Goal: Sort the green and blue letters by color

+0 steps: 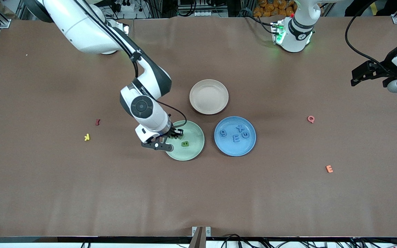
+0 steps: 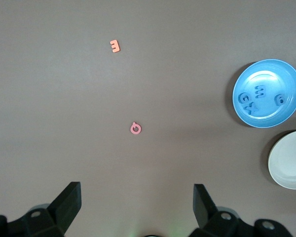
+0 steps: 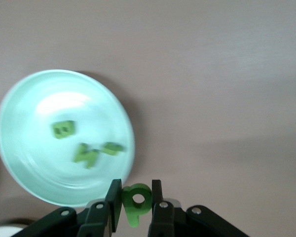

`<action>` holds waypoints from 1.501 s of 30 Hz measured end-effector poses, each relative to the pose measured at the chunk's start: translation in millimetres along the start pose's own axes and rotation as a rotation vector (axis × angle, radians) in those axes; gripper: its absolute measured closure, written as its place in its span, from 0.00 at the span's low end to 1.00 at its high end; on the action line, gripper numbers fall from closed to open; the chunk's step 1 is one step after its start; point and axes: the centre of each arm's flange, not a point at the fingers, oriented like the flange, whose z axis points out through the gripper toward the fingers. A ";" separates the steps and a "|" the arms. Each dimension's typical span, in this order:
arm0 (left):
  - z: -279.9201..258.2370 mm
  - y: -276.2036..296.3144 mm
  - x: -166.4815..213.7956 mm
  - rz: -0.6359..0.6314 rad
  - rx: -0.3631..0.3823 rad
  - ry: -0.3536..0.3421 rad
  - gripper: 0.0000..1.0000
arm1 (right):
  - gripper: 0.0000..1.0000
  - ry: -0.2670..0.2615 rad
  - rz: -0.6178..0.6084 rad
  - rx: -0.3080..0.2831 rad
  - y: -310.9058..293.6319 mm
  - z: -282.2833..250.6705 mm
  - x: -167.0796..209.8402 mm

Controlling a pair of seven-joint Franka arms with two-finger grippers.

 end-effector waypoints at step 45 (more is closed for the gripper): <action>5.6 0.1 4.9 0.001 -0.001 -0.008 0.00 | 0.00 0.103 -0.138 -0.124 327.1 -82.4 189.1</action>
